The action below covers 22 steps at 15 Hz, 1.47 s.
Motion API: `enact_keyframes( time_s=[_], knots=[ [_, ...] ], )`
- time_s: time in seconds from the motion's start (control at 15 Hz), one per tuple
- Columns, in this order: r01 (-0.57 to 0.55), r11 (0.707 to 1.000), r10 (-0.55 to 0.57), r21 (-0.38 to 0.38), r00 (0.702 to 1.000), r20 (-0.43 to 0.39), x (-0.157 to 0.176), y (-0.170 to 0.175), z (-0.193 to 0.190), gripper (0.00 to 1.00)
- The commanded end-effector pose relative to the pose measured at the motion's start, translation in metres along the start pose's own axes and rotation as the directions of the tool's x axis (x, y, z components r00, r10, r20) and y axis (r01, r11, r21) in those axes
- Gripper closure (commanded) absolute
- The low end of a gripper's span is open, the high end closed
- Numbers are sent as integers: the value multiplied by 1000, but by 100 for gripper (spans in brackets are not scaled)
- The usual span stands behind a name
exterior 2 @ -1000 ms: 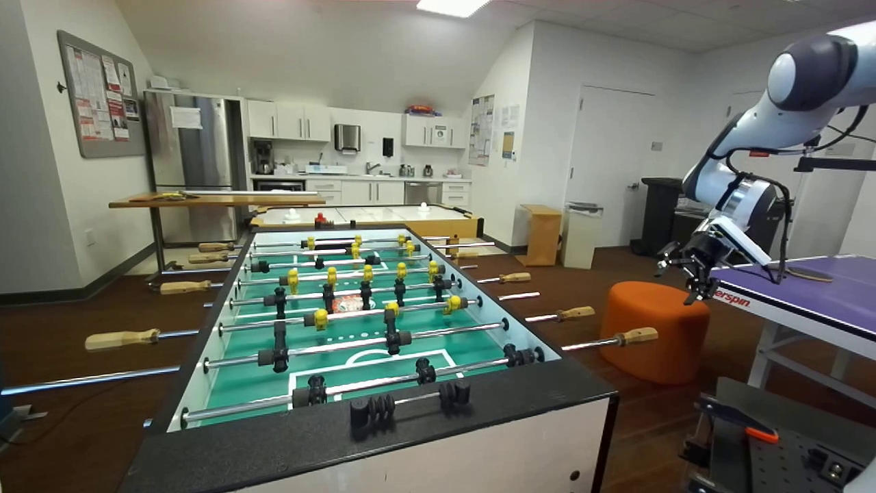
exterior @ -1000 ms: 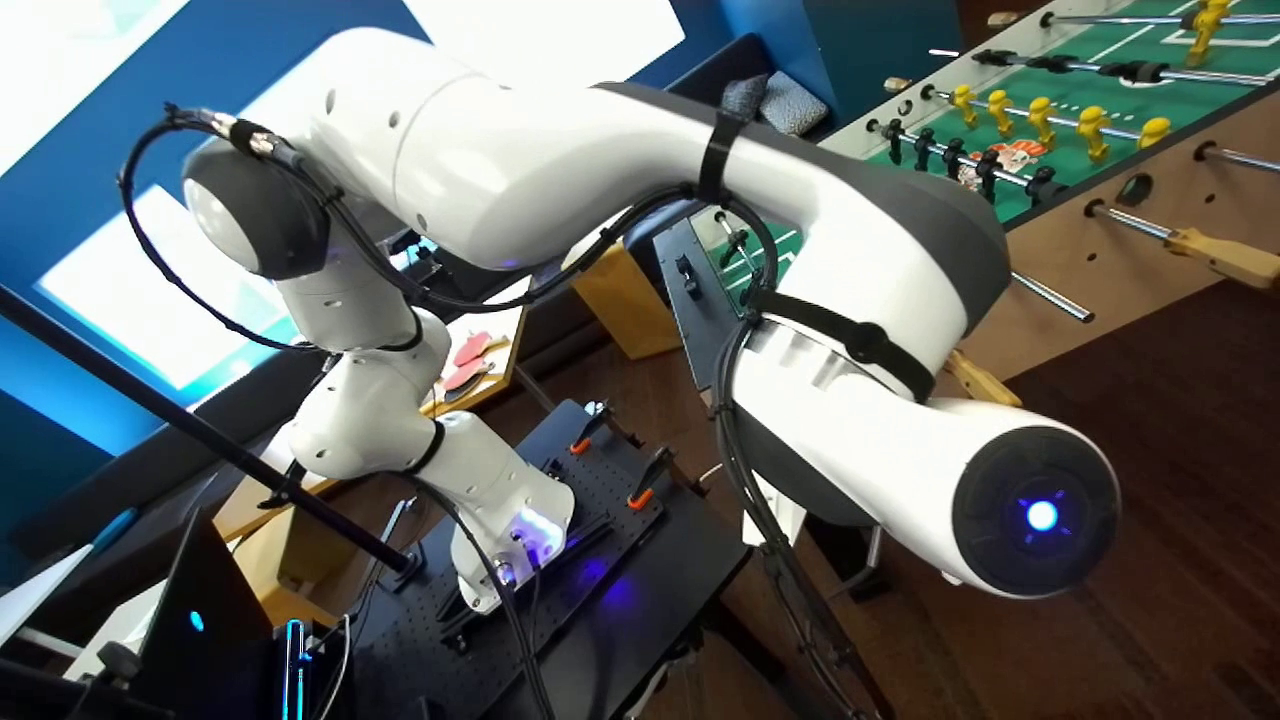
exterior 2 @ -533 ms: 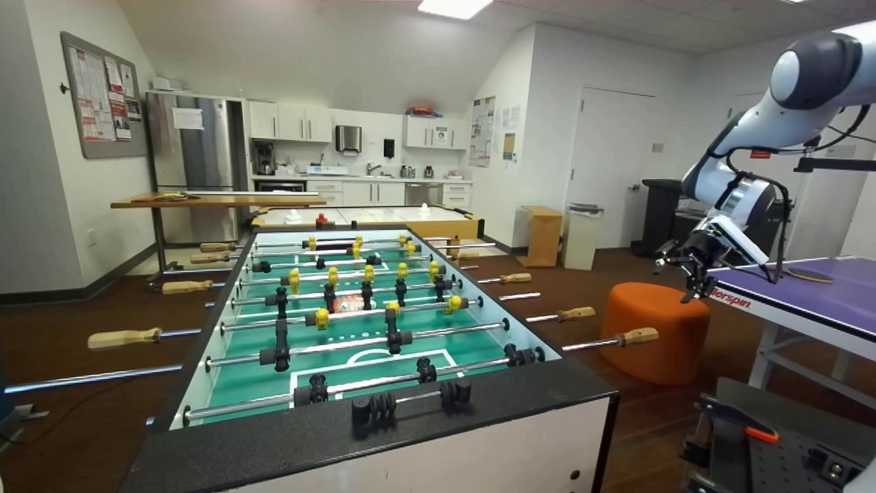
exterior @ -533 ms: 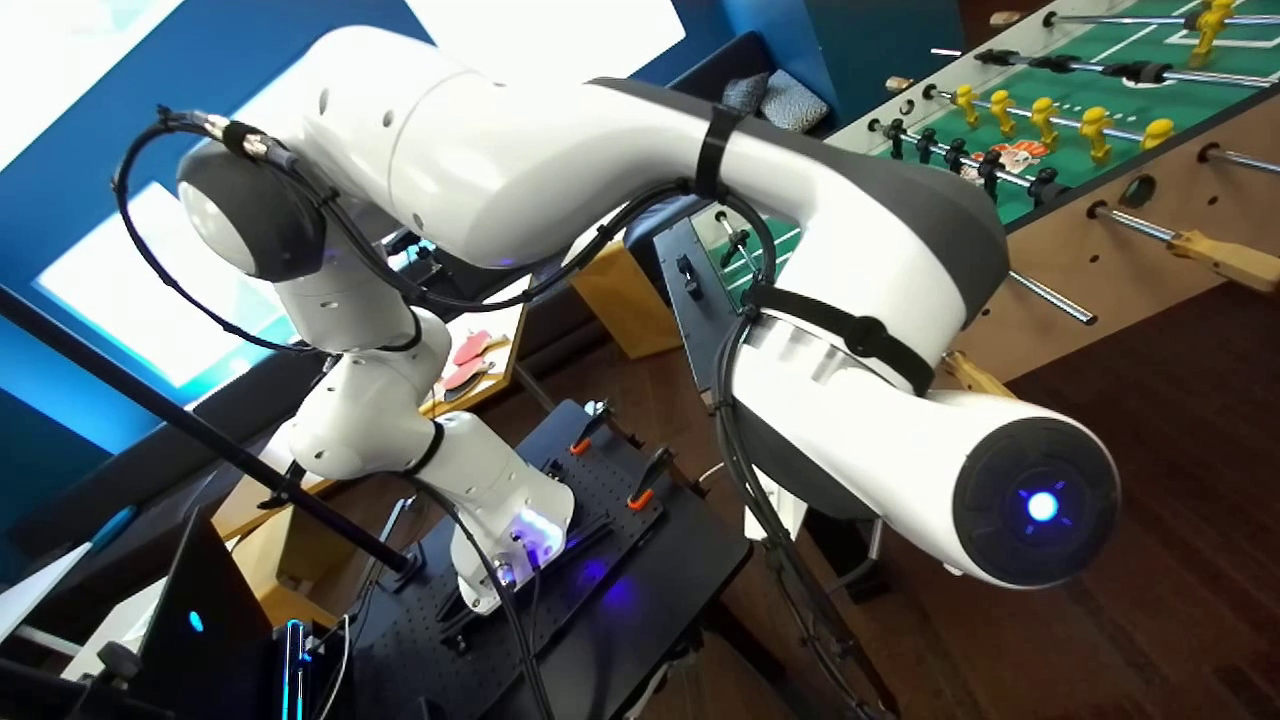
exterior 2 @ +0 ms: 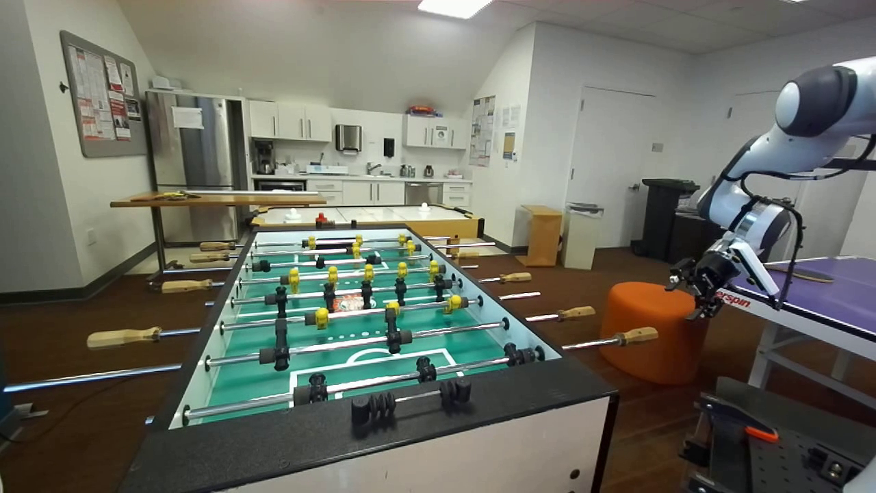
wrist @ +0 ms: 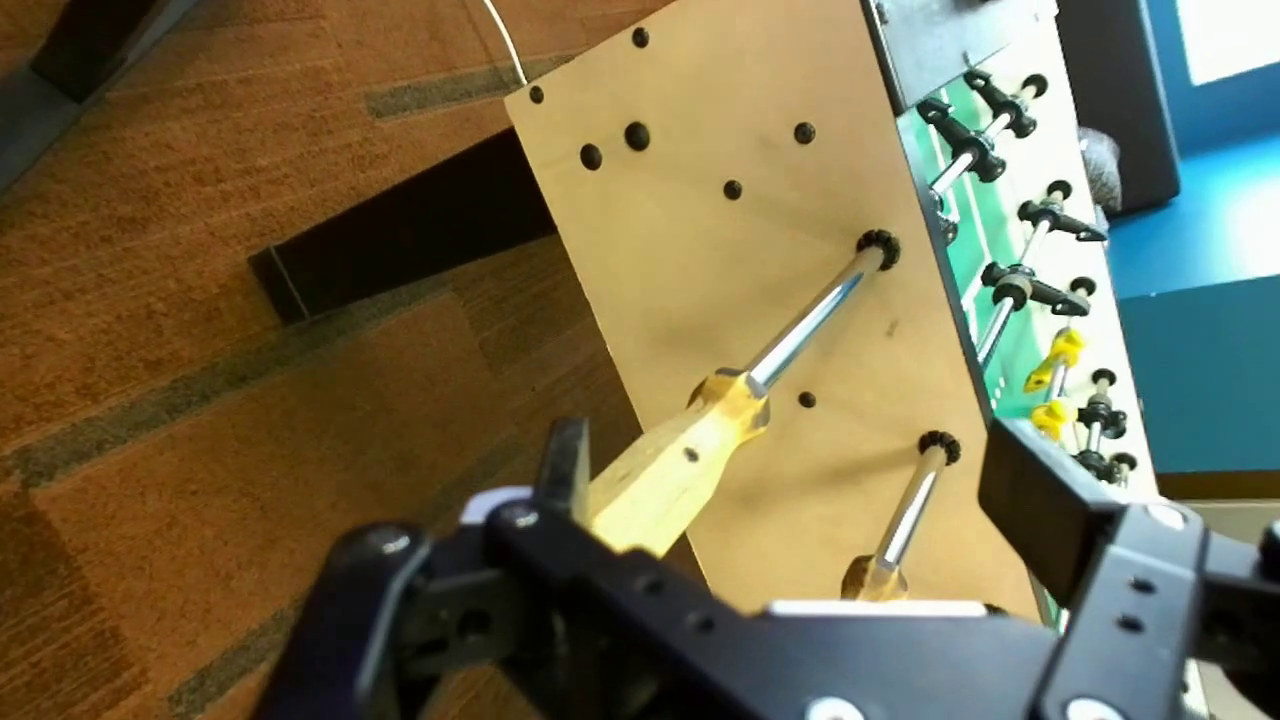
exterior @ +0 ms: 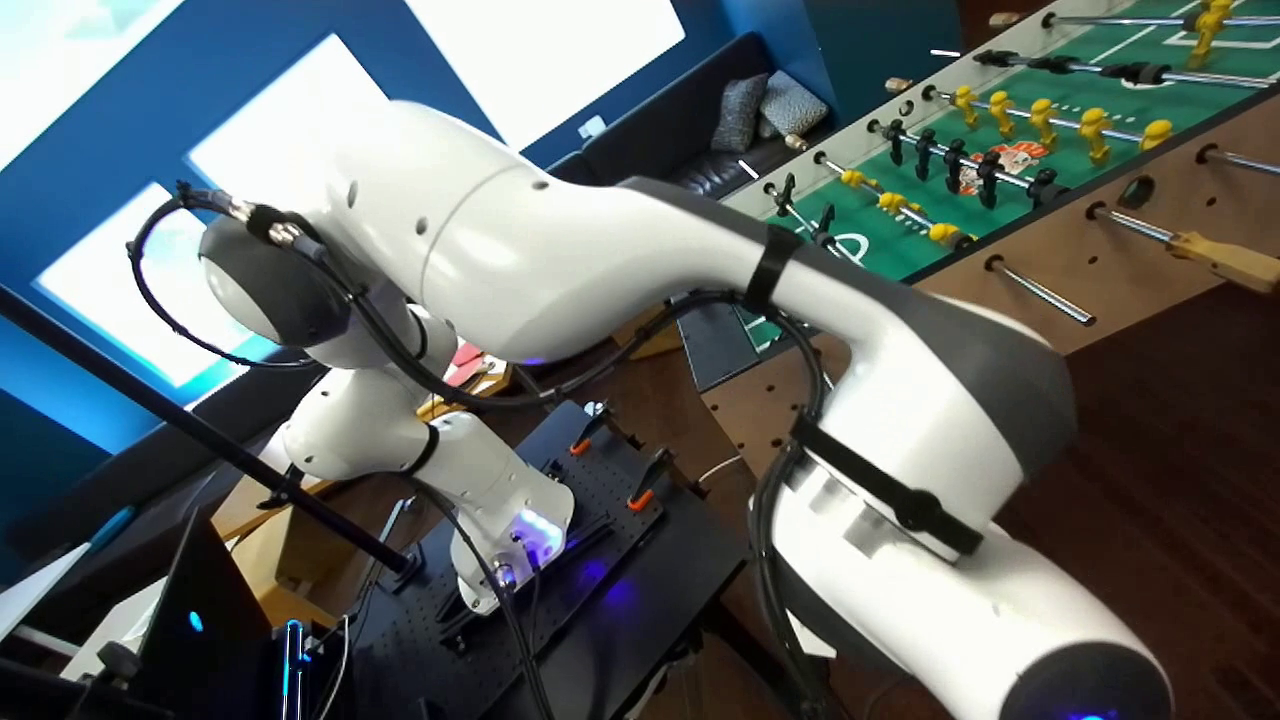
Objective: Turn the first wooden handle from you clockwise
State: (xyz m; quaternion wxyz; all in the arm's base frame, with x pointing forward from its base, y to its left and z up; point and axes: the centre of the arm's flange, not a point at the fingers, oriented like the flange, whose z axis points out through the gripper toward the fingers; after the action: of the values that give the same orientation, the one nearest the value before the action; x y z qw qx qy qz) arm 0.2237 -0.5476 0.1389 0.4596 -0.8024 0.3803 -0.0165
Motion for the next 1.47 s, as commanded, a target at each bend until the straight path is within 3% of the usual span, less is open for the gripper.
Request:
enact_keyframes(
  time_s=[0.0, 0.2, 0.27, 0.6, 0.73, 1.07, 1.4],
  knots=[
    [89, 994, -88, 67, 996, -13, 15, 32, -8, 0],
    [135, 985, -136, 105, 991, -4, 23, 56, 3, 0],
    [102, 993, -100, 65, 995, -23, 7, 46, 4, 0],
    [100, 992, -98, 73, 995, -20, 8, 54, 9, 0],
    [136, 982, -136, 129, 991, -11, 10, 55, 11, 0],
    [255, 940, -259, 226, 966, -12, 20, 79, 24, 0],
    [350, 876, -320, 332, 936, -143, 28, 105, 36, 0]
  ],
)
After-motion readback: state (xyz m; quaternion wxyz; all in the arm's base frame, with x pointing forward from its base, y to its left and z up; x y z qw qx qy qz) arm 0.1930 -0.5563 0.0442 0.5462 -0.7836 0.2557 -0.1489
